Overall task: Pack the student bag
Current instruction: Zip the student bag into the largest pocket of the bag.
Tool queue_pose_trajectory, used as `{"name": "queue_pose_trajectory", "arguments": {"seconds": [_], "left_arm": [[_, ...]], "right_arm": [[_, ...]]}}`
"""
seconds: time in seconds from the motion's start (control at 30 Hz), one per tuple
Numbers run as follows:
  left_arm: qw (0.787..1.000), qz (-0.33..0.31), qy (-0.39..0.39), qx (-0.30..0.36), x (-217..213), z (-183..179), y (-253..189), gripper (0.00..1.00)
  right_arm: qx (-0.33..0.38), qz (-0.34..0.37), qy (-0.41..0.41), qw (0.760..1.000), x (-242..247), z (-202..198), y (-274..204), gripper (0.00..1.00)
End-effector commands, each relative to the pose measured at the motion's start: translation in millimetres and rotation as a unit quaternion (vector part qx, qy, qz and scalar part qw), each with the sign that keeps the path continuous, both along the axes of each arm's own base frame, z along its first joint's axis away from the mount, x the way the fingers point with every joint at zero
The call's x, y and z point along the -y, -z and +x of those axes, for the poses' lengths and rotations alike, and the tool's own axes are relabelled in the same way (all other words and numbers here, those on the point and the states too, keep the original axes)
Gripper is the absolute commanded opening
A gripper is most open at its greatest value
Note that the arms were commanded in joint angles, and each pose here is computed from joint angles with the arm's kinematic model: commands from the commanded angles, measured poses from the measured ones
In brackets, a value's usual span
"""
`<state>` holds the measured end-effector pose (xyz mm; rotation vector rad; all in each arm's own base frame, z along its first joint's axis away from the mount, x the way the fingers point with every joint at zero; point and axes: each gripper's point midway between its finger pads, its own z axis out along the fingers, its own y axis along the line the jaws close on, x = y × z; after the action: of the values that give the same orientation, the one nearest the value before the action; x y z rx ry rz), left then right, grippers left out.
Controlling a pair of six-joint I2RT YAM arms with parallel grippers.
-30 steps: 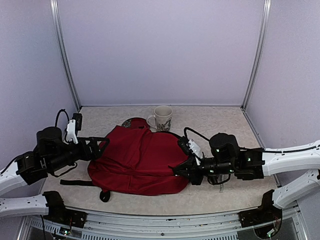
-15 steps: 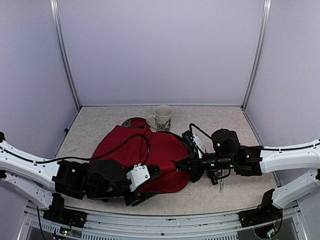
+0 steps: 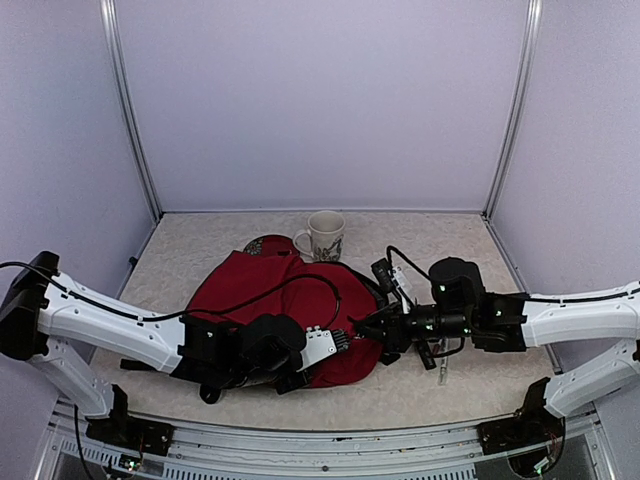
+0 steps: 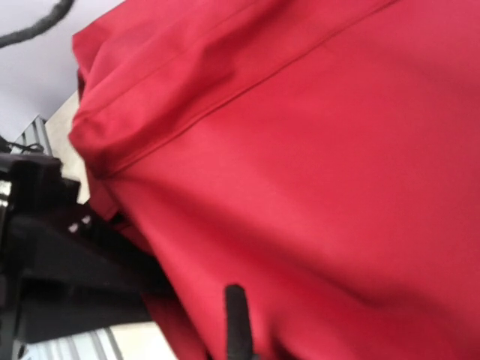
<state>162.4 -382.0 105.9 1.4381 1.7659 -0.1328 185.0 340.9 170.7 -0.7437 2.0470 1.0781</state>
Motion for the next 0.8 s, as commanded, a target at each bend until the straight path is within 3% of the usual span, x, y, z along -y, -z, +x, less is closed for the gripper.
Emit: {"name": "queue_pose_trajectory", "arguments": {"seconds": [0.0,0.17,0.47,0.77], "left_arm": [[0.999,-0.007,-0.031,0.014,-5,14,-10,0.0],[0.998,-0.012,-0.062,0.008,-28,18,-16,0.0],[0.999,-0.017,0.031,-0.001,-30,-41,-25,0.0],[0.994,-0.009,0.102,-0.048,-38,-77,-24,0.0]], "right_arm": [[0.008,0.024,0.033,0.999,15,14,-13,0.0],[0.013,0.021,0.08,0.997,44,30,-14,0.0],[0.052,0.003,0.161,0.986,105,90,-26,0.0],[0.071,-0.008,0.152,0.986,106,144,-25,0.0]]}}
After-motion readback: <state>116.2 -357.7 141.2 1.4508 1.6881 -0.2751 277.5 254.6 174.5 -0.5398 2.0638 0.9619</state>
